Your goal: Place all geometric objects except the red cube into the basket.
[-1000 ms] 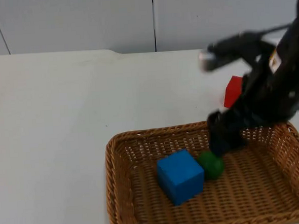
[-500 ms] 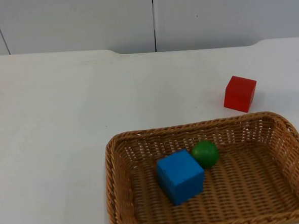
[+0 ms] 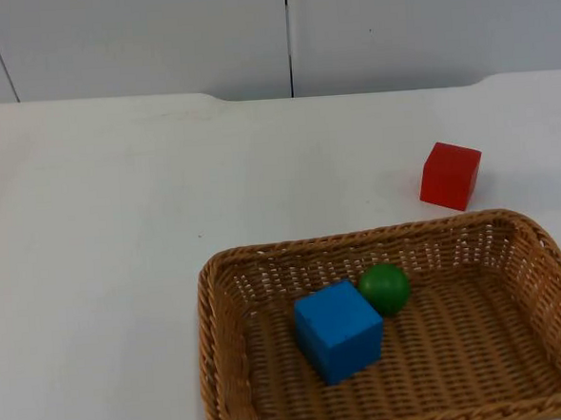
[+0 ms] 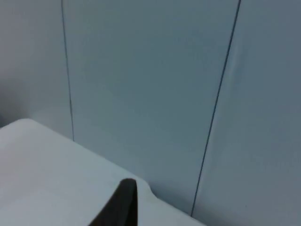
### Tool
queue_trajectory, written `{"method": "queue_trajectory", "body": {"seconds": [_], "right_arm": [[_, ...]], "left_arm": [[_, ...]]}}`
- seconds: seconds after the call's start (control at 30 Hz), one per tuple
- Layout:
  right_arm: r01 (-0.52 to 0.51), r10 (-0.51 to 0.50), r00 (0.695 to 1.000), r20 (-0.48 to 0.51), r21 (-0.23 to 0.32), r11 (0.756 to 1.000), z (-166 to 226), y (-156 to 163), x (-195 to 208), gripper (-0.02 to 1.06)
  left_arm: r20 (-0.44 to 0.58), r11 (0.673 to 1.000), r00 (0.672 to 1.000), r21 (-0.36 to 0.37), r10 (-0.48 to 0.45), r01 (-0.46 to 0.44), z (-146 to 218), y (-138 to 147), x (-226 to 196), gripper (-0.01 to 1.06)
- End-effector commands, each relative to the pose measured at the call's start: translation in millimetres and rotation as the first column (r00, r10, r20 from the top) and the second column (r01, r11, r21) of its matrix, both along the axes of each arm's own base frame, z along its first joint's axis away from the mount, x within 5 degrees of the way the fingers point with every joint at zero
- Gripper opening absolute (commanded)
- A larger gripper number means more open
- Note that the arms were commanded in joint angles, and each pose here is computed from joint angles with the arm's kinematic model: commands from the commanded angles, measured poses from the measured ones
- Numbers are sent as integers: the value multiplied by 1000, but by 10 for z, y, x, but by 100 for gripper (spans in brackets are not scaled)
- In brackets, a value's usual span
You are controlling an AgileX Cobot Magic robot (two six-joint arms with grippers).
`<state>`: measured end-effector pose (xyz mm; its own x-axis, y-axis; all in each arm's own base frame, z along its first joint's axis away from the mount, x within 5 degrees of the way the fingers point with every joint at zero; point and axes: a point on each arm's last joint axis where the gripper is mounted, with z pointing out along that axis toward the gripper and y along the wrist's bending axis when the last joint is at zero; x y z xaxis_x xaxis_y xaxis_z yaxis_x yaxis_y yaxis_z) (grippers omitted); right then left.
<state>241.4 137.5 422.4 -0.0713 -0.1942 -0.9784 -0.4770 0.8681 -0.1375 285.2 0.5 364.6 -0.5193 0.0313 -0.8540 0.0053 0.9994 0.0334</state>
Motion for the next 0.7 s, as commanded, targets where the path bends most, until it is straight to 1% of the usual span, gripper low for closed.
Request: {"method": "queue_trajectory", "body": {"seconds": [0.0, 0.03, 0.1, 0.13, 0.17, 0.2, 0.23, 0.27, 0.3, 0.33, 0.37, 0.4, 0.47, 0.5, 0.53, 0.57, 0.6, 0.63, 0.67], "right_arm": [[-8, 6, 999, 54, 30, 1000, 80, -6, -2, 104], [-4, 2, 999, 41, 51, 999, 87, -15, -15, 104], [11, -13, 999, 31, 42, 999, 81, -44, -1, 104], [44, -44, 999, 5, 47, 998, 69, -106, 34, 104], [136, -133, 990, -51, 59, 989, 36, -298, 117, 104], [136, -133, 990, -51, 59, 989, 36, -298, 117, 104], [210, -206, 976, -73, 51, 976, 14, -475, 180, 104], [277, -272, 958, -93, 39, 960, -17, -646, 231, 104], [357, -352, 930, -103, 26, 934, -33, -869, 273, 104], [436, -432, 894, -119, 7, 900, -58, -1098, 302, 104], [436, -432, 894, -119, 7, 900, -58, -1098, 302, 104], [509, -506, 853, -128, -13, 861, -71, -1323, 304, 104], [605, -606, 785, -130, -51, 795, -82, -1657, 267, 104], [628, -630, 767, -124, -58, 776, -71, -1761, 240, 104], [628, -630, 767, -124, -58, 776, -71, -1761, 240, 104], [619, -624, 773, -114, -77, 781, -62, -1797, 219, 104], [605, -611, 784, -113, -83, 792, -64, -1786, 221, 104], [596, -601, 792, -108, -78, 799, -50, -1773, 211, 104], [596, -601, 792, -108, -78, 799, -50, -1773, 211, 104]], "left_arm": [[20, 1000, 1000, -2, 5, -5, 33, 10, 9, 104], [28, 1000, 1000, -4, 5, -5, 39, 9, 13, 104], [32, 1000, 999, -6, 6, -6, 43, 8, 15, 104], [48, 1000, 999, -6, 5, -5, 55, 8, 21, 104], [111, 1000, 994, 1, 0, 0, 114, 7, 36, 104], [111, 1000, 994, 1, 0, 0, 114, 7, 36, 104], [171, 1000, 985, 7, -2, 1, 166, 12, 57, 104], [218, 1000, 976, 6, -4, 2, 215, 10, 60, 104], [251, 1000, 968, -10, 2, 1, 255, 7, 55, 104], [267, 1000, 964, -17, 4, 1, 295, 5, 28, 104], [267, 1000, 964, -17, 4, 1, 295, 5, 28, 104], [263, 1000, 965, -22, 5, 1, 299, 4, 16, 104], [253, 1000, 968, -22, 6, 0, 305, 4, -10, 104], [251, 1000, 968, -22, 6, 0, 303, 4, -11, 104], [251, 1000, 968, -22, 6, 0, 303, 4, -11, 104], [254, 1000, 967, -24, 5, 1, 307, -1, -10, 104], [260, 999, 966, -32, 7, 2, 316, -3, -14, 104], [269, 999, 963, -41, 9, 2, 333, -5, -25, 104], [269, 999, 963, -41, 9, 2, 333, -5, -25, 104]]}}
